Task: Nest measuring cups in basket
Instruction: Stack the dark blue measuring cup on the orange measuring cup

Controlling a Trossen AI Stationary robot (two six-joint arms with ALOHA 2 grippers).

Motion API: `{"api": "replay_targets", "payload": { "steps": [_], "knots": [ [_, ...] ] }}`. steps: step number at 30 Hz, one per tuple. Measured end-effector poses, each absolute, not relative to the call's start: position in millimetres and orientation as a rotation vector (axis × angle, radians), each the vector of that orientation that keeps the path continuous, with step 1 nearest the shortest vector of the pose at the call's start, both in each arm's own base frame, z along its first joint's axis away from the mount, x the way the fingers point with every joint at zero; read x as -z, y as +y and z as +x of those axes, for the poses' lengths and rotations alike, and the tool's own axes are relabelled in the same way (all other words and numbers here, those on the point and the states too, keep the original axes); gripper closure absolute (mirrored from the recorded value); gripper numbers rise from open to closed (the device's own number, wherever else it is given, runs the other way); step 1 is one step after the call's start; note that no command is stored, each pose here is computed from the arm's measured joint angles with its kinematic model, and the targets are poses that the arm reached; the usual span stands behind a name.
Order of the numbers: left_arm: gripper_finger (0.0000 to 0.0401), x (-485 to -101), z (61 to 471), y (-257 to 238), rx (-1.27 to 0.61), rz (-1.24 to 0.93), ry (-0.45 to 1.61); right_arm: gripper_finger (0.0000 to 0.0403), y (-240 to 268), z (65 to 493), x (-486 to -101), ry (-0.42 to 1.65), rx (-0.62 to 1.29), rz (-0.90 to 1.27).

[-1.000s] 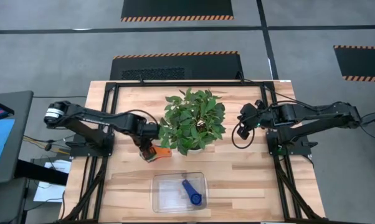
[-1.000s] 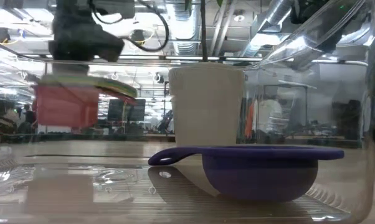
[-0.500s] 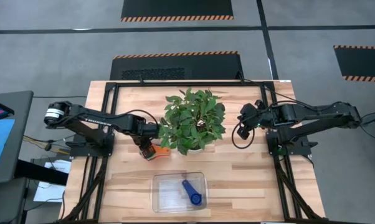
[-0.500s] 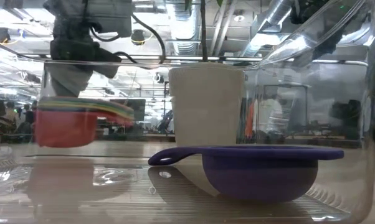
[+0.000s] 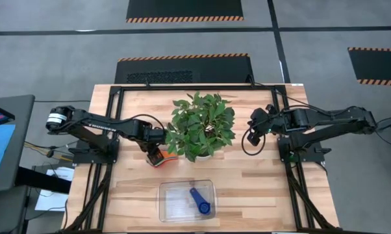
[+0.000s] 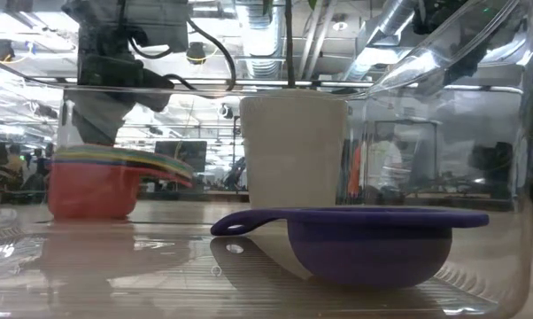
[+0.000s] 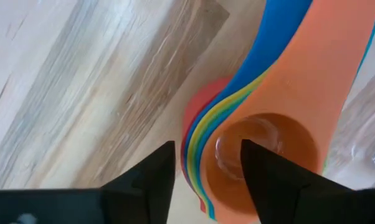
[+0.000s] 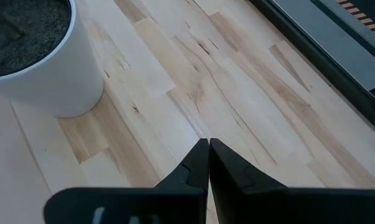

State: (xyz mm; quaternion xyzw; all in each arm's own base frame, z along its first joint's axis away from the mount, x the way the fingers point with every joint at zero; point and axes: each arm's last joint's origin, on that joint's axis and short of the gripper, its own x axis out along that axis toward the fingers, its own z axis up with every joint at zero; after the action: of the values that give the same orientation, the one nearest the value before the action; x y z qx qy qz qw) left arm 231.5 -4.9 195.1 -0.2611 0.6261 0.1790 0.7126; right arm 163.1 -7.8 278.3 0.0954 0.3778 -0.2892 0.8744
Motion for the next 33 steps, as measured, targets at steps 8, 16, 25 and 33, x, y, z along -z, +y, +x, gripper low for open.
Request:
{"api": "replay_targets", "payload": {
  "steps": [8,16,25,33],
  "knots": [
    [0.0216,-219,237,-5,-0.419,-0.614,1.367,0.0370,-8,163,-278,0.789,0.604,0.199],
    [0.0215,-264,232,-38,-0.416,-0.741,1.468,0.0370,-8,162,-277,0.805,0.603,0.187],
    [0.0218,-287,251,-144,-0.307,-1.160,0.951,0.0370,-8,161,-277,0.838,0.581,0.129],
    [0.0272,-266,302,-192,-0.141,-1.216,0.740,0.0370,-6,161,-276,0.881,0.485,0.073]
  ]
}}
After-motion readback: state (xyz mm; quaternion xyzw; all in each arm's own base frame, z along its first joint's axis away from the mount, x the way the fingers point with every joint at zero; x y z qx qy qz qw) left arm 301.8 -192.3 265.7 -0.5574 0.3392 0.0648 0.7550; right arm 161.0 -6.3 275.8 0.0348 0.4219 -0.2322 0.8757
